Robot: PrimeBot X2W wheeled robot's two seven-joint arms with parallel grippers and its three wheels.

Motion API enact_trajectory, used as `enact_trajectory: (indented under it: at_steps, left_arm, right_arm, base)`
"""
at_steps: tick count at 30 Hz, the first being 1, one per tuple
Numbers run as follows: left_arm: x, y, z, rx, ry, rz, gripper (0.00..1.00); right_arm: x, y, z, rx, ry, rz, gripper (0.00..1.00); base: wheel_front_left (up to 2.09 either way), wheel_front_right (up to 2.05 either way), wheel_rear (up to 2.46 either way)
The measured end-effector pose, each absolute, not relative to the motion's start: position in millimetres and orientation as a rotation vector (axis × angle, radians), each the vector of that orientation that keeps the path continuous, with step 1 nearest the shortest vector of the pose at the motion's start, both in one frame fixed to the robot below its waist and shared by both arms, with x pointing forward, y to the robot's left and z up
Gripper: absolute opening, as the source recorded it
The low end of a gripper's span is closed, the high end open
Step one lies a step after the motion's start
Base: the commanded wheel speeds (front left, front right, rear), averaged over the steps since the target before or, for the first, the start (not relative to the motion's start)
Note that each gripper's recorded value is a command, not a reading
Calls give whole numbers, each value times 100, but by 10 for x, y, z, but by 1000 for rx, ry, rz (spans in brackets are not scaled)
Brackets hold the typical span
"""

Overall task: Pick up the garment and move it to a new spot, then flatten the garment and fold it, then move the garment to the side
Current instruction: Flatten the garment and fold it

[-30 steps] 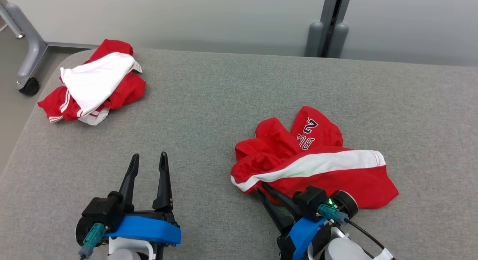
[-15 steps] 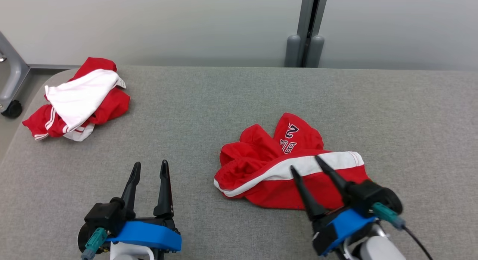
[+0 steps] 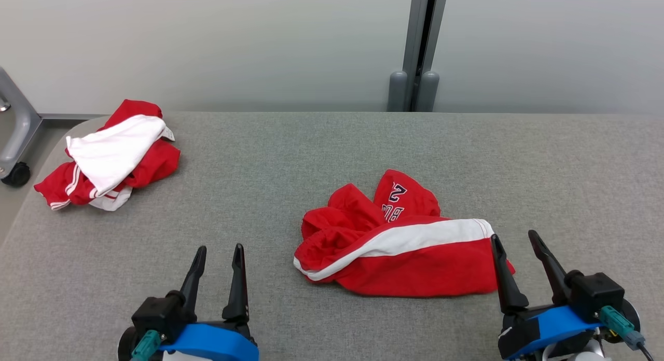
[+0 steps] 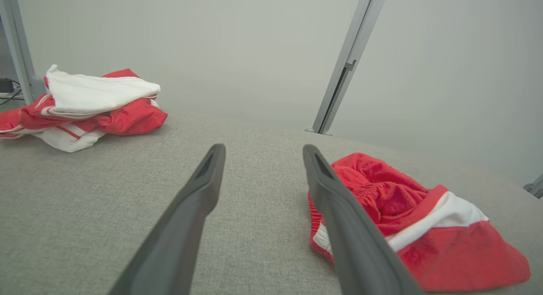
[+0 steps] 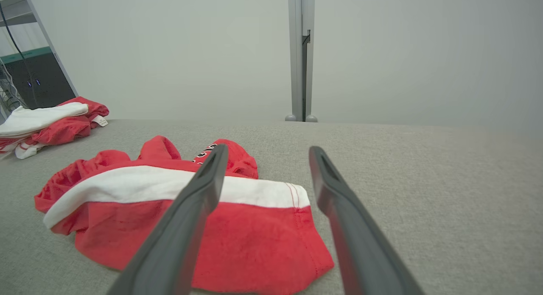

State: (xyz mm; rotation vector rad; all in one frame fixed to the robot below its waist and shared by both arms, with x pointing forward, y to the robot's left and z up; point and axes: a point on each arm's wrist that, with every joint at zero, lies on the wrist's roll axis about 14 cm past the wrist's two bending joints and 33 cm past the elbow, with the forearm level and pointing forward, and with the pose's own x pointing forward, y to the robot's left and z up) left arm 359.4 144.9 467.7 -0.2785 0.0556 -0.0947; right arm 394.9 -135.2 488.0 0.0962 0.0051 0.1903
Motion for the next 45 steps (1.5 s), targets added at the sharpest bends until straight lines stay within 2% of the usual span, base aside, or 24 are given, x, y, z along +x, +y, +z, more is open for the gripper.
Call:
enact_trajectory:
  at_steps: [18, 25, 36, 45]
  left_arm:
    - [3502, 1423, 4488, -266, 120, -97, 100]
    - [3545, 1434, 4484, -266, 122, -91, 100]
    - [3586, 1505, 4441, -276, 132, -63, 100]
    - [3622, 1602, 4382, -276, 145, -31, 100]
  right_arm:
    - [3928, -1434, 4779, 106, 31, 163, 100]
    - [4158, -1492, 4879, 27, 51, 153, 100]
    - [4494, -1716, 4343, -133, 479, 198, 100]
    - [4613, -1464, 4037, -110, 653, 295, 100]
  base:
    - [0, 0, 0]
    - [0, 0, 0]
    - [0, 0, 0]
    - [0, 0, 0]
